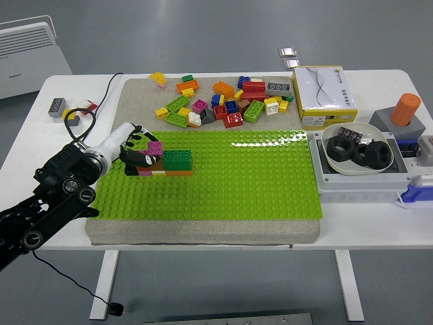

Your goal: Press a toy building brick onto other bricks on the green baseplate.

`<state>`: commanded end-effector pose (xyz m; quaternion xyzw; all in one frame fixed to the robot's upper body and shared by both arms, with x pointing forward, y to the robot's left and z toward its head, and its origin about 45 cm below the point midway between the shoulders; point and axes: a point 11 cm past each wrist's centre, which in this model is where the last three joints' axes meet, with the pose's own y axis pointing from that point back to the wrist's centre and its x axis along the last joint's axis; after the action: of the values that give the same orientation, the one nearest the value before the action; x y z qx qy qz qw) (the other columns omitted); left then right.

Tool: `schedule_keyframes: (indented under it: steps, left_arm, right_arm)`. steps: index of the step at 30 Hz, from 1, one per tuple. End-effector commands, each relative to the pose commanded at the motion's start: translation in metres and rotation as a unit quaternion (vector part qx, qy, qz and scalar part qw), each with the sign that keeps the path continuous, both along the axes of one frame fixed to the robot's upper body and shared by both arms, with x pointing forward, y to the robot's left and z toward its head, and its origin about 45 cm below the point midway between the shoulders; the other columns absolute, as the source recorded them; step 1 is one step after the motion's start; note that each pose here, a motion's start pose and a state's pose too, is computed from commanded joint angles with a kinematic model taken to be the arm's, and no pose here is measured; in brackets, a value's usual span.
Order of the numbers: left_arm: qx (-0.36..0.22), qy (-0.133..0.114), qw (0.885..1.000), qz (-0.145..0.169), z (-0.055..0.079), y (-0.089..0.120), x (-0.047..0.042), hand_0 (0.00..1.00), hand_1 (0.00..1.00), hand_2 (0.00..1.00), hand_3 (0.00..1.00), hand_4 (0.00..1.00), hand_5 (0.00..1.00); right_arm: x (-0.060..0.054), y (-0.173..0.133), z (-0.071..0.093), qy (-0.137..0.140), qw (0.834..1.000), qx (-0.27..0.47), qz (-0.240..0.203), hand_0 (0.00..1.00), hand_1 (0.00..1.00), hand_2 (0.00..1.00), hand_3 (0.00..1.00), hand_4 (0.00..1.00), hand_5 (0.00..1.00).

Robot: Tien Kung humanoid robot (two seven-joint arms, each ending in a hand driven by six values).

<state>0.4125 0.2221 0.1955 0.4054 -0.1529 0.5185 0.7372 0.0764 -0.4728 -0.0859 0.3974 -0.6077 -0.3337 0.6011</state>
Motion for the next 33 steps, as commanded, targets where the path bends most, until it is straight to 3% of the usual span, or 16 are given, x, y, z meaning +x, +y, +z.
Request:
schedule_keyframes:
  steps: [10,18,33]
  left_arm:
    - [-0.022,-0.010,1.000,-0.005,0.005,-0.022,-0.0055,0.859,0.895,0.895,0.440,0.699,0.002]
    - [-0.041,-0.007,0.999,0.004,-0.004,-0.048,-0.0131,0.860,0.893,0.893,0.436,0.696,0.002]
    - [-0.043,-0.007,0.999,0.006,-0.010,-0.057,-0.0084,0.863,0.889,0.890,0.436,0.685,0.002]
  right_arm:
    - [-0.001,-0.002,0.001,0.001,1.000,-0.002,-0.001,0.519,0.683,0.717,0.697,0.744,0.799]
    - [-0.001,-0.003,0.001,0.001,1.000,-0.002,-0.002,0.519,0.683,0.717,0.698,0.743,0.797]
    - [0.001,-0.002,0.001,-0.001,1.000,0.000,-0.001,0.519,0.681,0.716,0.697,0.742,0.795]
